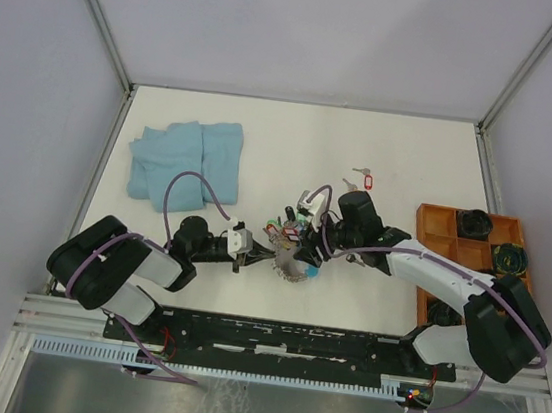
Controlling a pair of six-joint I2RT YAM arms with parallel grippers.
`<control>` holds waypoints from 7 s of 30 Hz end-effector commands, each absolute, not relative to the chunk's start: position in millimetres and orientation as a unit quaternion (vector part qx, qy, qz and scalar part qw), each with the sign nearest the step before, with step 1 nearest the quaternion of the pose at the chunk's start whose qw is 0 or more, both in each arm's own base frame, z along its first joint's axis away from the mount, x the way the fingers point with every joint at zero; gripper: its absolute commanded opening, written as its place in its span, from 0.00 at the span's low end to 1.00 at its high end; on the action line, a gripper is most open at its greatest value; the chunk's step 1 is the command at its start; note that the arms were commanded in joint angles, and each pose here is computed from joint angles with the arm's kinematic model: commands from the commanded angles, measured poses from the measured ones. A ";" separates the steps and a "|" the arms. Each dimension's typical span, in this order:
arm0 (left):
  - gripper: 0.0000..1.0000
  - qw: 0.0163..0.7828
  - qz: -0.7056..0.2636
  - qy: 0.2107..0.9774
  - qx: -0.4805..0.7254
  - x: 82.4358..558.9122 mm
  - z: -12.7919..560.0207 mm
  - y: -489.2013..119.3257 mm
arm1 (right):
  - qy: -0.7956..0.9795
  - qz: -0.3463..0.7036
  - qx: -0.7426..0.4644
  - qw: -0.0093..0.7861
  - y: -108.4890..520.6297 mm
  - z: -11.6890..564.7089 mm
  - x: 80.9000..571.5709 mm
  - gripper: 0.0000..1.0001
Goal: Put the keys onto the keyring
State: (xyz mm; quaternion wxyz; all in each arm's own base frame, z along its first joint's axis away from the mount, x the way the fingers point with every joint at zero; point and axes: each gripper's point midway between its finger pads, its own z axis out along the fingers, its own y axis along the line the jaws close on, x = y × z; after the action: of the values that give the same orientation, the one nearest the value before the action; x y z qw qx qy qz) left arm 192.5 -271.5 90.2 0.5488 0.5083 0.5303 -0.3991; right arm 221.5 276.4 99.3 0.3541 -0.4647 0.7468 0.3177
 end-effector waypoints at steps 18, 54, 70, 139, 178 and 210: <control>0.03 0.577 -0.401 0.478 0.527 194.6 111.6 -279.5 | 0.618 0.359 -0.578 0.393 328.7 111.7 216.8 0.42; 0.08 0.564 -0.395 0.495 0.530 198.6 103.4 -279.3 | 0.609 0.345 -0.603 0.383 330.0 124.5 206.2 0.01; 0.17 0.555 -0.397 0.507 0.526 199.0 98.5 -278.9 | 0.601 0.330 -0.610 0.397 327.3 134.2 207.1 0.01; 0.03 0.606 -0.383 0.538 0.443 221.1 117.4 -271.6 | 0.862 0.096 -0.261 0.424 201.7 135.4 241.0 0.74; 0.03 0.584 -0.372 0.592 0.411 234.1 104.5 -267.8 | 0.972 -0.009 -0.050 0.231 151.6 43.4 268.9 0.26; 0.03 0.578 -0.380 0.616 0.377 241.0 108.6 -267.5 | 0.978 -0.019 -0.059 0.199 151.0 28.2 274.3 0.22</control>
State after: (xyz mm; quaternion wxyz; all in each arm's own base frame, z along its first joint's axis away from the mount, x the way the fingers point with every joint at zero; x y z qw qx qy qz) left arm 228.4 -262.3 78.5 0.5444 0.3996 0.6362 -0.3731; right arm 260.0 146.4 17.6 0.1803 -0.0630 0.9813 -0.0250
